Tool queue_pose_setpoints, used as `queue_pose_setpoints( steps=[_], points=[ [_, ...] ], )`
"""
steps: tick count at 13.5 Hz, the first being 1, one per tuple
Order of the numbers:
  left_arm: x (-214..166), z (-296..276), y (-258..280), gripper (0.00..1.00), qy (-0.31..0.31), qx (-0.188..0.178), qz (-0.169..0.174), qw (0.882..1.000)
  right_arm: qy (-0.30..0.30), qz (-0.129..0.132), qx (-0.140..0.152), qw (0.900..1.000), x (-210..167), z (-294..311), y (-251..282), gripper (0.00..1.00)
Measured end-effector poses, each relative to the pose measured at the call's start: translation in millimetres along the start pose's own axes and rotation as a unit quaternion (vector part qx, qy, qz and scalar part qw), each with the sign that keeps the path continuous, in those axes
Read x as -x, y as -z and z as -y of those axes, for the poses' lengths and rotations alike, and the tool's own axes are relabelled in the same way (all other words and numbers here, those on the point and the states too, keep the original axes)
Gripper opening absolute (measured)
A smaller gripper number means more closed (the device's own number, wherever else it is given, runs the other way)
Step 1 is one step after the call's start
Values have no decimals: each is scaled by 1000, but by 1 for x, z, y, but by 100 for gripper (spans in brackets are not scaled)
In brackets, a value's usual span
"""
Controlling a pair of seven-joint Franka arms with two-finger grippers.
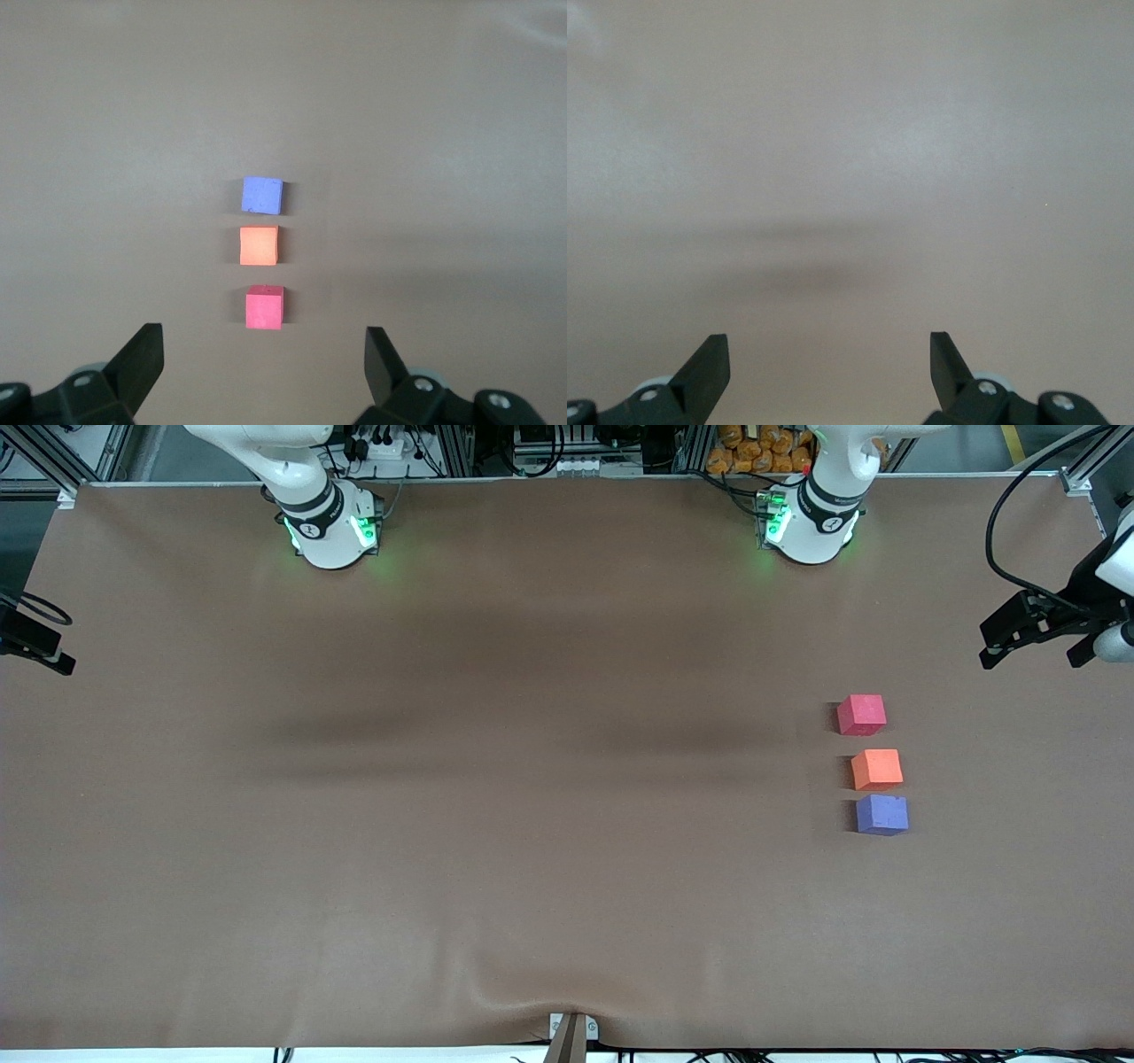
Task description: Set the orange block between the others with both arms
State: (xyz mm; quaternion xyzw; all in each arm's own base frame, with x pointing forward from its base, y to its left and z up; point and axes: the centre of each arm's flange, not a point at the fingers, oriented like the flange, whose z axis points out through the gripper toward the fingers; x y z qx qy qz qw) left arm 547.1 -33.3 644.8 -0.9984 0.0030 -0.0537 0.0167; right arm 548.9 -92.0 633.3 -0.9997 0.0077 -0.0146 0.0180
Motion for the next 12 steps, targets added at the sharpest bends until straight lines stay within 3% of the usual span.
queue_pose_setpoints(
  steps=[12],
  points=[
    [-4, -2, -12, 100, -1, 0, 12, 1000, 0, 1, 0, 1000, 0, 0, 0, 100]
  ],
)
